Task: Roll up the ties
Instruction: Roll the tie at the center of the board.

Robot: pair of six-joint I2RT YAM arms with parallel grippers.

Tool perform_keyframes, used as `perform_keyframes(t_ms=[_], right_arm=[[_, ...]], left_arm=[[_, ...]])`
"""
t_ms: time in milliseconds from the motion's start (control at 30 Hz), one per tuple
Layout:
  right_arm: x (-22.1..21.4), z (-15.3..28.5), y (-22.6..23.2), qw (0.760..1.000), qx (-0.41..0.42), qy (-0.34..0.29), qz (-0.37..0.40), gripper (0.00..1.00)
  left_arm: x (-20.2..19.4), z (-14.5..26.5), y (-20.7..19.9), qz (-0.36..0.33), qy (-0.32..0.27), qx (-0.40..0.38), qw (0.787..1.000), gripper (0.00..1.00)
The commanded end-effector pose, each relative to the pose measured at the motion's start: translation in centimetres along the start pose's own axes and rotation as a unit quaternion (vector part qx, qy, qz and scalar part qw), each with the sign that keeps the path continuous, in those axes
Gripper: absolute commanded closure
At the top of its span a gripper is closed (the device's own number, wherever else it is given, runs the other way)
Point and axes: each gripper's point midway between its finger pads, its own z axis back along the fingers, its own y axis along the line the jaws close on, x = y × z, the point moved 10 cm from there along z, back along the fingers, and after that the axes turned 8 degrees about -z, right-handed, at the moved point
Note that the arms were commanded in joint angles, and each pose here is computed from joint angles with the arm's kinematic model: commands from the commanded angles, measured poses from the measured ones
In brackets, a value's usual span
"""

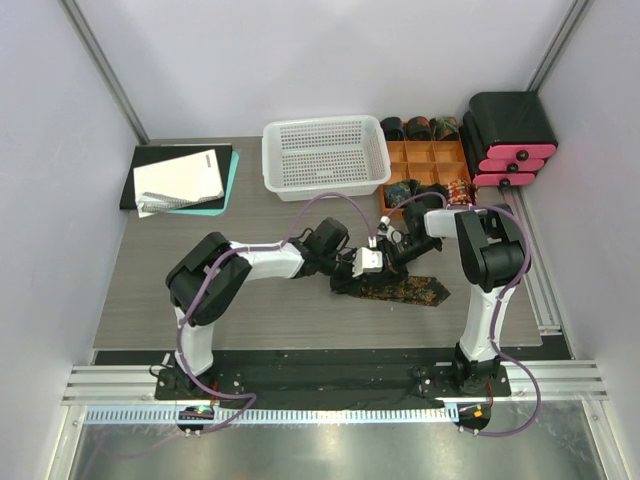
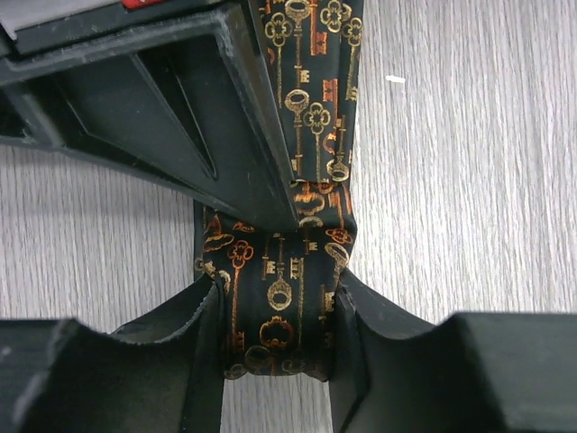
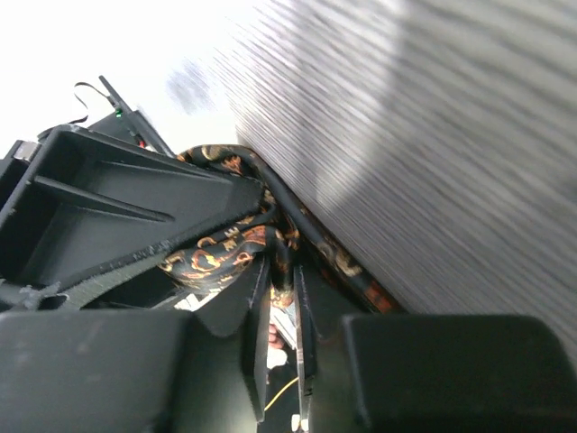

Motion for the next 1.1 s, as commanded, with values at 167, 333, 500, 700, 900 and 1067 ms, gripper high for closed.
perform_keyframes(t_ms=[167,333,500,700,900,1067], right_arm=[[-1.0,2.6,0.7,0.998,-0.051,-0.025,0.021,0.67],[-0.8,1.7,0.4,0.999,-0.035,-0.020,0.003,0.67],[-0.2,0.6,0.5,0.999,-0.034,-0.025,0.011,0.68],[-0.1,-1.3,-0.8,0.996,-0.085,-0.011,0.019,0.89],[0.2,-2.1,-1.7,0.993,-0.120,-0.001,0.019,0.99],[0.4,-2.3,-1.9,0.990,-0.137,-0.001,0.023,0.99]], left_arm=[[-2.9,0.6,-2.3,0.020,0.076,-0.018,0.997,0.79],[-3.3,0.6,-2.6,0.019,0.085,-0.023,0.996,0.80],[-3.0,0.3,-2.1,0.019,0.086,-0.021,0.996,0.79],[-1.1,0.5,-1.1,0.027,0.075,-0.009,0.997,0.75],[1.8,0.6,-0.6,0.032,0.044,-0.004,0.999,0.66],[1.6,-1.0,-1.0,0.040,0.051,-0.016,0.998,0.56]])
